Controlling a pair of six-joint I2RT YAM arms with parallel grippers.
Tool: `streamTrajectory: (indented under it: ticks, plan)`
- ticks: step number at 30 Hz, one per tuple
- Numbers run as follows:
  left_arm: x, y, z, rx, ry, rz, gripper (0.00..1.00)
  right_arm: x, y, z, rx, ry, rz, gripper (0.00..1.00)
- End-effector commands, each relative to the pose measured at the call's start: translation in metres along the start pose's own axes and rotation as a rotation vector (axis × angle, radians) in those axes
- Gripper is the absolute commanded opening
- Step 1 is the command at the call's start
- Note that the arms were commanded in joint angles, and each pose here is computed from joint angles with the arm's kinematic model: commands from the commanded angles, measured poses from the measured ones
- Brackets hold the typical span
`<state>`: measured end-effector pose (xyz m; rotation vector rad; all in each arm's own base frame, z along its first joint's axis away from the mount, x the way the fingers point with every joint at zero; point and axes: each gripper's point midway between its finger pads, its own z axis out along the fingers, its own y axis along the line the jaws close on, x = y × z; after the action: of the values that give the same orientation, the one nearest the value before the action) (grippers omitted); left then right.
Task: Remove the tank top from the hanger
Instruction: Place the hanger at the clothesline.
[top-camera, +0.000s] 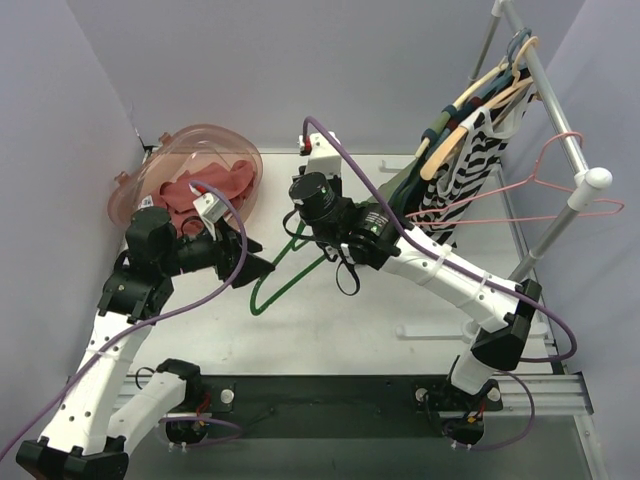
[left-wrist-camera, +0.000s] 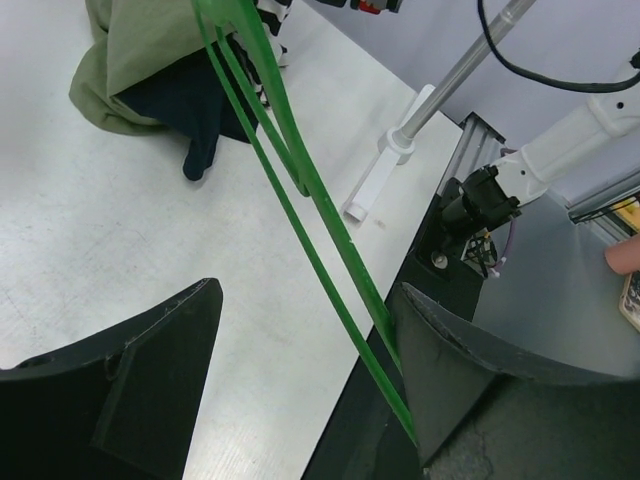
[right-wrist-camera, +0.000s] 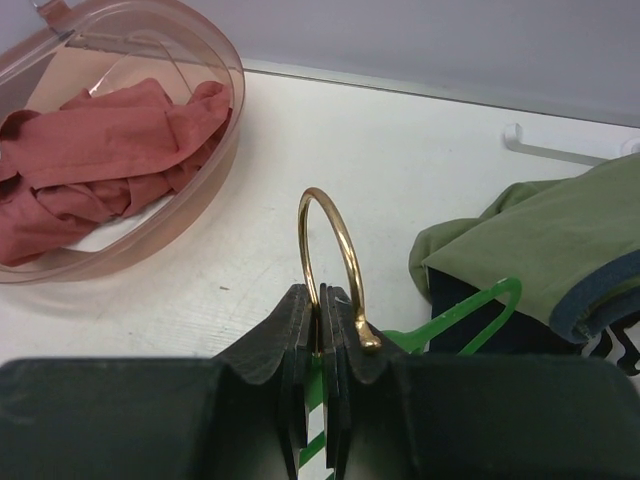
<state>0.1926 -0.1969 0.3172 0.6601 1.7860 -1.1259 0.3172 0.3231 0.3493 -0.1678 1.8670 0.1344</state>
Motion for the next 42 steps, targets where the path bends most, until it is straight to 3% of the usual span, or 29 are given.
streamTrajectory:
  ticks: [1, 4, 6, 16, 20, 23, 27, 42]
  plan:
    - [0.0, 0.009, 0.0, -0.046, 0.017, 0.052, 0.79, -0.02, -0.009, -0.001, 0.042, -0.037, 0.045, 0.0]
    - [0.001, 0.015, 0.002, -0.072, 0.023, 0.061, 0.75, -0.019, -0.008, 0.002, 0.034, -0.027, 0.058, 0.0]
    - [0.005, 0.02, 0.005, -0.078, 0.037, 0.049, 0.67, -0.018, -0.006, 0.003, 0.021, -0.02, 0.061, 0.0]
    - [0.018, 0.024, 0.008, -0.074, 0.071, 0.044, 0.02, -0.024, 0.002, -0.005, -0.142, -0.039, 0.116, 0.0]
    - [0.018, 0.021, 0.006, -0.063, 0.074, 0.067, 0.0, -0.015, 0.014, -0.018, -0.354, -0.037, 0.091, 0.0]
    - [0.019, 0.015, 0.005, -0.026, 0.075, 0.089, 0.0, -0.029, 0.019, -0.044, -0.56, -0.111, 0.081, 0.0]
    - [0.021, 0.006, 0.003, 0.017, 0.068, 0.122, 0.0, -0.033, 0.014, -0.075, -0.699, -0.189, 0.006, 0.0]
    - [0.026, -0.019, -0.004, 0.16, 0.023, 0.262, 0.0, -0.032, 0.006, -0.143, -1.036, -0.222, -0.023, 0.0]
